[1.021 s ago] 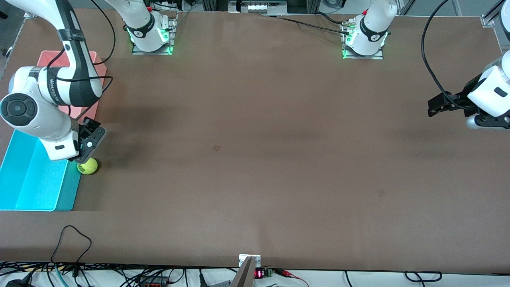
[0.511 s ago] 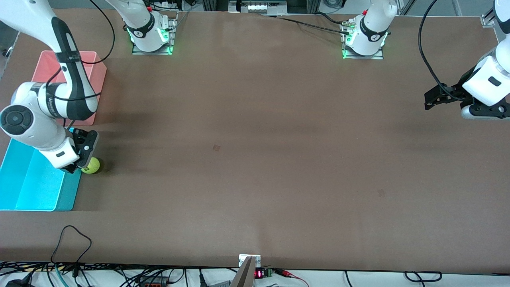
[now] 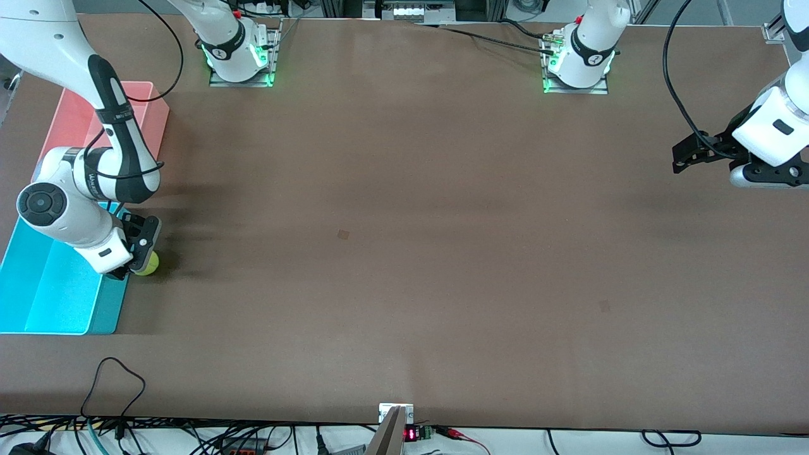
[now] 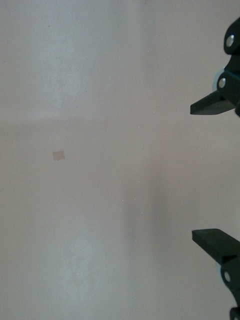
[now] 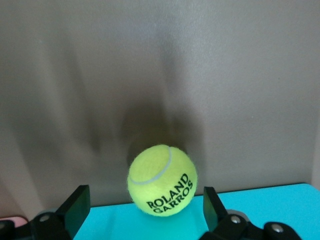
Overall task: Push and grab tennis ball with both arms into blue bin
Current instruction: 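Close the right gripper around the tennis ball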
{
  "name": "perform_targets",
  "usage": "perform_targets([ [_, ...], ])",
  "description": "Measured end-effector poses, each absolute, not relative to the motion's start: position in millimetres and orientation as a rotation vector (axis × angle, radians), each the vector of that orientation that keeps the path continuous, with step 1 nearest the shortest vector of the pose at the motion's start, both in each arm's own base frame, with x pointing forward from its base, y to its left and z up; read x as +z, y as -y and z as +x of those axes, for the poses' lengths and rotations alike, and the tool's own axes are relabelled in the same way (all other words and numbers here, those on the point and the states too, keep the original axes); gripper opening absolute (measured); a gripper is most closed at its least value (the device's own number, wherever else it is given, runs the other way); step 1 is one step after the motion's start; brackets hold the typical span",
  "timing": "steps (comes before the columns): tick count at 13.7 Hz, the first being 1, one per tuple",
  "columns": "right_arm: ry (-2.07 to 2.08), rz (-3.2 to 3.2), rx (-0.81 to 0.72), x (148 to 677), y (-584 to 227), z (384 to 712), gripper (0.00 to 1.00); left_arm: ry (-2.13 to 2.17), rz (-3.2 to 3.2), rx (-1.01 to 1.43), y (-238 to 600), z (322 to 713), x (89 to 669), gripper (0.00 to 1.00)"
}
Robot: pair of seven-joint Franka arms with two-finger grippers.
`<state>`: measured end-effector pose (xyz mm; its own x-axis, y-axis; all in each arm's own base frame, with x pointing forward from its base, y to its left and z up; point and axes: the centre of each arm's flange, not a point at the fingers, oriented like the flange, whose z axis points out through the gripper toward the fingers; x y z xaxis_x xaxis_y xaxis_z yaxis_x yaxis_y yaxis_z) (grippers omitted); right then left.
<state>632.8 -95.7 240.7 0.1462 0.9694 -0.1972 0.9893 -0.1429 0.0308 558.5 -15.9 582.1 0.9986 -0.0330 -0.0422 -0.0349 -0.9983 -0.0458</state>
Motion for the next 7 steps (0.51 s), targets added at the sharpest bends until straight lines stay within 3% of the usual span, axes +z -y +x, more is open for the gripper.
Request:
perform_targets([
  [7, -1.938, 2.261, -0.169, 215.9, 106.6, 632.8, 1.00, -0.082, -3.093, 0.058, 26.5, 557.2, 584.2, 1.00],
])
